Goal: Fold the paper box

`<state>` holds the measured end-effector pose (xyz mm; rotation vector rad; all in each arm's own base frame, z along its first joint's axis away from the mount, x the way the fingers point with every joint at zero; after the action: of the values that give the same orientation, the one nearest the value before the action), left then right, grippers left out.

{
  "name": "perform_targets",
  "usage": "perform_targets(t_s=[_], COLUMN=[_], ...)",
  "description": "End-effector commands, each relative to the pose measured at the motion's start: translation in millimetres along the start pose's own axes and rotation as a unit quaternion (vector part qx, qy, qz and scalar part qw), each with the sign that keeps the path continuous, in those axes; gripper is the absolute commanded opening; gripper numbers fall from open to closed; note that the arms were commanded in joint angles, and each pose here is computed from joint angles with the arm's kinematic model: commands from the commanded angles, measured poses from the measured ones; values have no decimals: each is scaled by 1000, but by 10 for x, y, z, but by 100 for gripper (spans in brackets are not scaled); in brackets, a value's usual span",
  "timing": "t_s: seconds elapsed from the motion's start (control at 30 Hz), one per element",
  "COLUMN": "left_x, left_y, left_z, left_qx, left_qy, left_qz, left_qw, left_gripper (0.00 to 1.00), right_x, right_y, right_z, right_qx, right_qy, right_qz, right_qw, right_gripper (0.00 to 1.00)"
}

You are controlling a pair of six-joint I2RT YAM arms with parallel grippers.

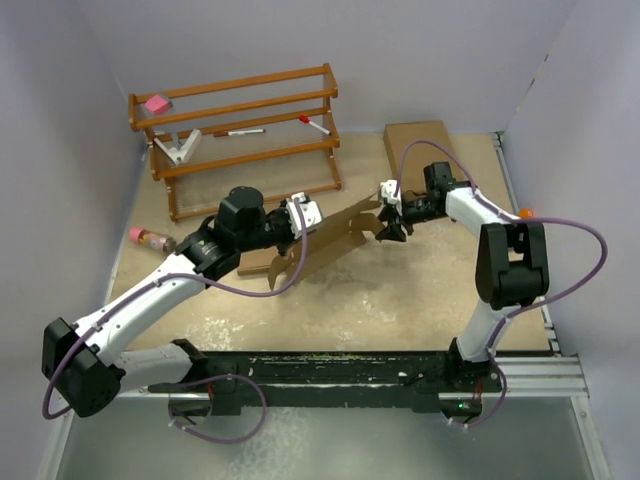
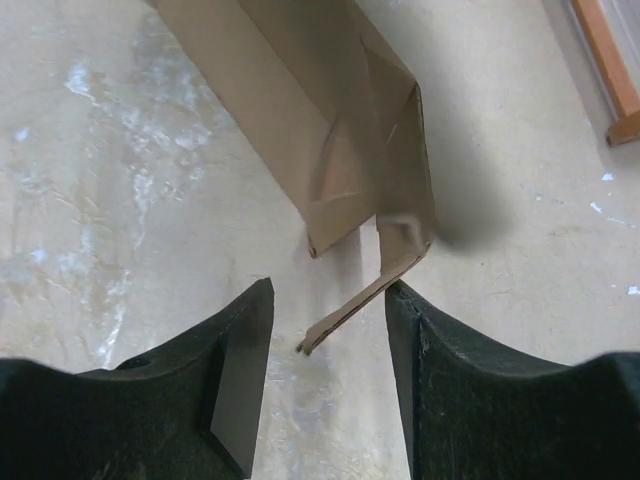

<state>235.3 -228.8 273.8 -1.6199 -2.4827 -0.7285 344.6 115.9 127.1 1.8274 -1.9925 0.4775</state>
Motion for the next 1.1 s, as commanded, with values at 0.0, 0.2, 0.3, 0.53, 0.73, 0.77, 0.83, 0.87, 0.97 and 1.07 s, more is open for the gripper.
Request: perform_targets(t_s=[0.0,0.2,0.3,0.53,0.73,0.77,0.83,0.87,0.97,1.07], left_x=[-14,-3,16,143,153,149,145,145,161,174], left_y=[38,-1,-52,-174,-184,-186,-189,-194,-193,-192], left_z=[116,277,305,362,361,360,360,358,343,330], left_qx=[-19,-5,7,22,27,28,31,31,32,32], left_qy=[7,24,35,32,29,28,26,24,21,19], left_qz=[2,18,34,33,30,32,32,32,28,27], left_qw=[1000,1000,999,999,999,999,999,999,999,999], left_gripper=[4,4,4,4,4,4,4,4,4,4], right_x=[-21,50,56,188,298,291,292,305,315,210], right_y=[-178,-133,-130,-64,75,73,-18,-92,-125,-91], right_z=[-7,44,33,-123,-152,-163,-135,-132,-126,3], right_qx=[11,39,41,14,-61,-88,-136,-148,-167,-218], right_qy=[-26,-29,-29,-68,-84,-77,-64,-63,-63,-44], right_qz=[8,-18,-22,-41,-61,-45,19,60,95,77], right_qw=[1000,999,998,997,993,992,988,985,979,972], right_gripper=[54,58,59,61,68,71,76,80,84,80])
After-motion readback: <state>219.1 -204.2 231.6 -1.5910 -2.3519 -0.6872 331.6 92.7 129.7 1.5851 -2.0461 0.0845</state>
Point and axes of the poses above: each gripper's point midway between its finger pads, its own x axis back along the fingers, its own y axis along the line the jaws close on, z = x × y, the point moved 6 cm from there along x, back along the fingers, and after that the axes turned 5 degrees about -x, right-handed, at the moved point
